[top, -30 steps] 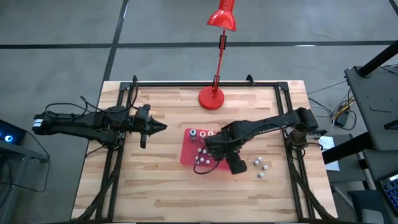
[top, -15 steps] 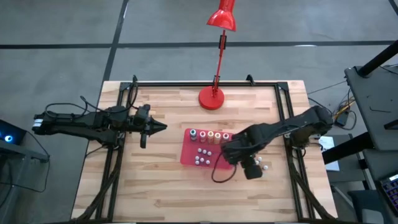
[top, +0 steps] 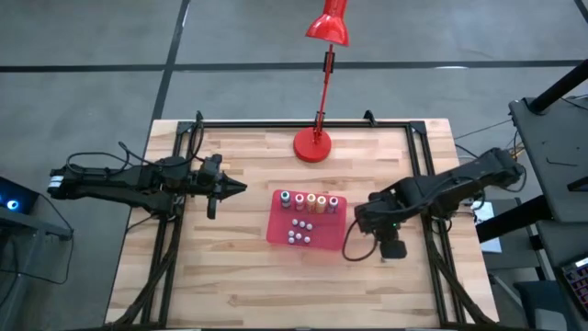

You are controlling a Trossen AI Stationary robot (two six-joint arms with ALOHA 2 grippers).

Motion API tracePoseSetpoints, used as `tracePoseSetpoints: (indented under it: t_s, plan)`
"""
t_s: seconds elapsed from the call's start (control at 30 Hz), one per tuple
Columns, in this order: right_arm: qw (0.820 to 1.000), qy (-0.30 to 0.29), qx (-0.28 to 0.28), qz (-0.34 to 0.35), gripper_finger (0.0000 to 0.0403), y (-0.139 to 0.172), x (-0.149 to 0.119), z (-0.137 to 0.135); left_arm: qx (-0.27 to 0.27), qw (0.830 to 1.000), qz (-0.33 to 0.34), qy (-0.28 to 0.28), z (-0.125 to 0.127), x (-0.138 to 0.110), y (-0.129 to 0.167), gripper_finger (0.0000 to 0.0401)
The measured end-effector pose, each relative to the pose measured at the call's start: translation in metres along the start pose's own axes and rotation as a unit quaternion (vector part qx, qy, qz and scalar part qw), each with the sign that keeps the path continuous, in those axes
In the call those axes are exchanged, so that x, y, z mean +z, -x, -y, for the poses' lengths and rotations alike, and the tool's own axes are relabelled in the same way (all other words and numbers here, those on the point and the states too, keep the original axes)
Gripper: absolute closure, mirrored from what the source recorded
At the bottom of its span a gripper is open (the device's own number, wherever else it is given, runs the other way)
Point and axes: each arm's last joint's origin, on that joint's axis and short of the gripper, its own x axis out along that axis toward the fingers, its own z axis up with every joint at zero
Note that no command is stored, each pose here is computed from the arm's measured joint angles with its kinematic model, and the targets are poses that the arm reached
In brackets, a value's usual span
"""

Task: Pick & Place food coloring
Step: Put the small red food coloring bottle into the red bin

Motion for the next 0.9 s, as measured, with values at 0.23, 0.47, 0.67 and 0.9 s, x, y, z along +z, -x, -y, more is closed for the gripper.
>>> tracePoseSetpoints:
  t_s: [0.23, 0.47, 0.67, 0.9]
  plan:
    - [0.999, -0.04, -0.003, -0.008, 0.0319, -0.022, -0.028, 0.013, 0.0, 1.0, 0.0, 0.0, 0.0, 0.0, 0.0, 0.0401]
    - [0.998, -0.05, -0.01, -0.027, 0.0319, -0.045, -0.048, 0.025, 0.0, 1.0, 0.0, 0.0, 0.0, 0.0, 0.0, 0.0401]
    - [0.998, -0.046, -0.013, -0.036, 0.0326, -0.066, -0.055, 0.031, 0.003, 1.0, 0.001, 0.0, 0.0, 0.0, 0.0, 0.0401]
    - [0.999, 0.011, -0.016, -0.03, 0.0312, -0.082, -0.058, 0.035, 0.003, 1.0, 0.001, 0.007, 0.0, 0.0, 0.0, 0.0401]
